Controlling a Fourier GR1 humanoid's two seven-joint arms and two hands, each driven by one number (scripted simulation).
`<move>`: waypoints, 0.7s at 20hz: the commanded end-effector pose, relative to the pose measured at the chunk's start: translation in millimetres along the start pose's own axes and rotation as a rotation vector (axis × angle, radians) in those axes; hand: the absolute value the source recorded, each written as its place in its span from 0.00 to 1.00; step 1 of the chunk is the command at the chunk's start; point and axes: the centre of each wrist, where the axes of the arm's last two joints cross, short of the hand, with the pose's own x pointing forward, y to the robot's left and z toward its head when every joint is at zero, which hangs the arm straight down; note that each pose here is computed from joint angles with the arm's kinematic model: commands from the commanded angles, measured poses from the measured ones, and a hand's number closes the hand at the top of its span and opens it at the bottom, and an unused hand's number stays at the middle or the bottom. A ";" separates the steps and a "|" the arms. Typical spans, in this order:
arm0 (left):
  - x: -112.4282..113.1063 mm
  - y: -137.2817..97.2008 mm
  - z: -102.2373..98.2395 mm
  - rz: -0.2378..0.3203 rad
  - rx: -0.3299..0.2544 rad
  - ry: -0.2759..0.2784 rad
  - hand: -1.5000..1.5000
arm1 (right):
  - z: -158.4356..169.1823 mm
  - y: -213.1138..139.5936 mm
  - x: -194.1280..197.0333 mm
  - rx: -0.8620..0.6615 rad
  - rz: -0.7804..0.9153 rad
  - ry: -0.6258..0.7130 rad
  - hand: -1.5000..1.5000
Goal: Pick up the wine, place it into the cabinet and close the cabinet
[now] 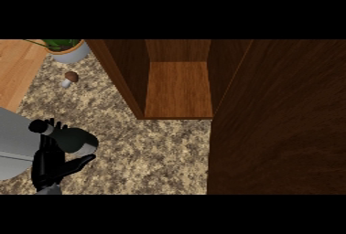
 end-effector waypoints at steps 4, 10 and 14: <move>-8.7 -6.2 -11.2 0.025 -0.005 -0.010 0.00 | 33.0 11.9 38.4 0.017 -0.024 -0.051 0.00; -16.2 -2.2 -15.2 0.102 -0.047 -0.012 1.00 | 24.8 8.3 20.7 0.036 -0.022 -0.051 0.00; -17.7 -14.7 -6.5 0.103 -0.142 -0.033 1.00 | 34.2 6.6 15.9 0.011 -0.029 -0.046 0.00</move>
